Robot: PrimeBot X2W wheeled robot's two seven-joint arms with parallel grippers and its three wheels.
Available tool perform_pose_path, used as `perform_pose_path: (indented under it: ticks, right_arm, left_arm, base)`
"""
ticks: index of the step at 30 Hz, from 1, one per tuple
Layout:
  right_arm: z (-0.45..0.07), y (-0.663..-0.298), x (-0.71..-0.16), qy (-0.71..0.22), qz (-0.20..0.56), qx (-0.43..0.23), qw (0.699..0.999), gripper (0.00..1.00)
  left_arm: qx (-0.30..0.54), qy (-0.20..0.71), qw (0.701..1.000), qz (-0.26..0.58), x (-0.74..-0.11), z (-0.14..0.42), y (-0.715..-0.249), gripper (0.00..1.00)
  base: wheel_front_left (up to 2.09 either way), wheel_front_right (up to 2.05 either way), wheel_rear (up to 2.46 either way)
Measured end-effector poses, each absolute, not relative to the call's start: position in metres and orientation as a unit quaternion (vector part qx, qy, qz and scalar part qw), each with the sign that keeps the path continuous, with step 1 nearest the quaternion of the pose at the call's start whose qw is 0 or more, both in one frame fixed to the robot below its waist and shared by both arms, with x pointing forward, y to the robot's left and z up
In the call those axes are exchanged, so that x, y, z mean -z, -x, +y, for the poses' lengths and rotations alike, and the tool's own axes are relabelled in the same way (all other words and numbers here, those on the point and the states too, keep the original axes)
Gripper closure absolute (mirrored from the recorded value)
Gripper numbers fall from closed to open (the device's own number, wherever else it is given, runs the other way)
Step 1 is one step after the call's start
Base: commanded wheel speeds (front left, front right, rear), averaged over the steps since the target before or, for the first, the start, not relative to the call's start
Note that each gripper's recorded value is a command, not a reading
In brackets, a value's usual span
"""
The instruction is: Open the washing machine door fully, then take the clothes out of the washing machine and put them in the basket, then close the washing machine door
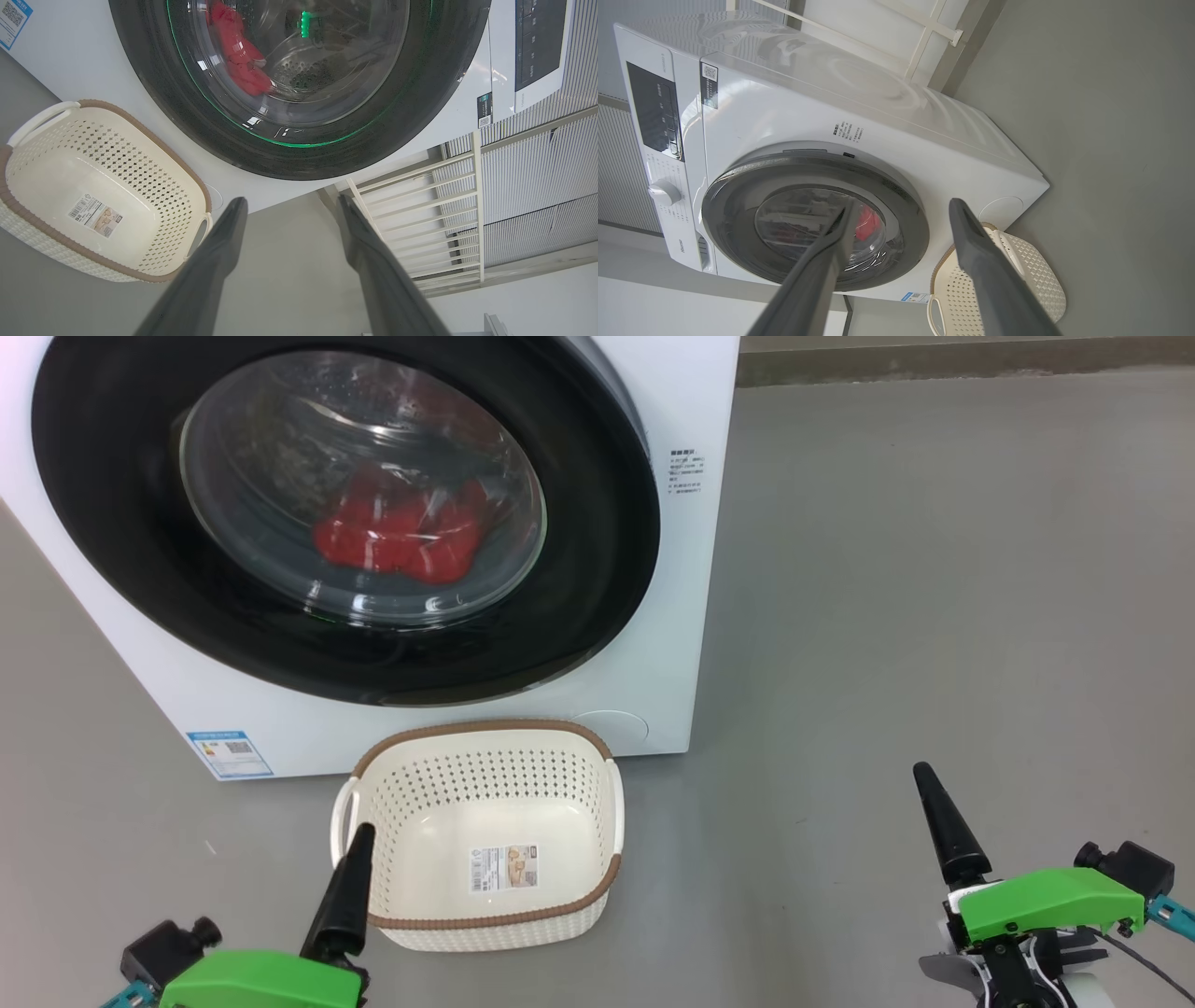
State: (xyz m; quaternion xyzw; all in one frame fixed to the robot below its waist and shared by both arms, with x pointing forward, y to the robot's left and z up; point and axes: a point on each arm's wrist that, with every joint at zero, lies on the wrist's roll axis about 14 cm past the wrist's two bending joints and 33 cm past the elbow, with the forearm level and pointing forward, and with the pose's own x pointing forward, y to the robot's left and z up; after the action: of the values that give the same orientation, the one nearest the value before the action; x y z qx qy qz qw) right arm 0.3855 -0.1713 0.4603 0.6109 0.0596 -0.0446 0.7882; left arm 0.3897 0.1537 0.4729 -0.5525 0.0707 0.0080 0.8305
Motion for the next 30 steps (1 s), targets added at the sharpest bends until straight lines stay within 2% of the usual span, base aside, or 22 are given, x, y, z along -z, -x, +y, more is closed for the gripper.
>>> perform_pose_path:
  ticks: [13,30]
  right_arm:
    - [-0.171,-0.395,-0.472,-0.512,0.048,0.026,0.857,0.0]
    - [-0.167,-0.406,-0.487,-0.404,0.031,0.002,0.914,0.0]
  left_arm:
    - [0.006,0.452,0.89,0.064,-0.482,0.148,-0.399,0.0]
    - [0.011,0.329,0.943,0.04,-0.495,0.146,-0.411,0.0]
  base:
    - [0.0,0.0,0.0]
    - [0.0,0.0,0.0]
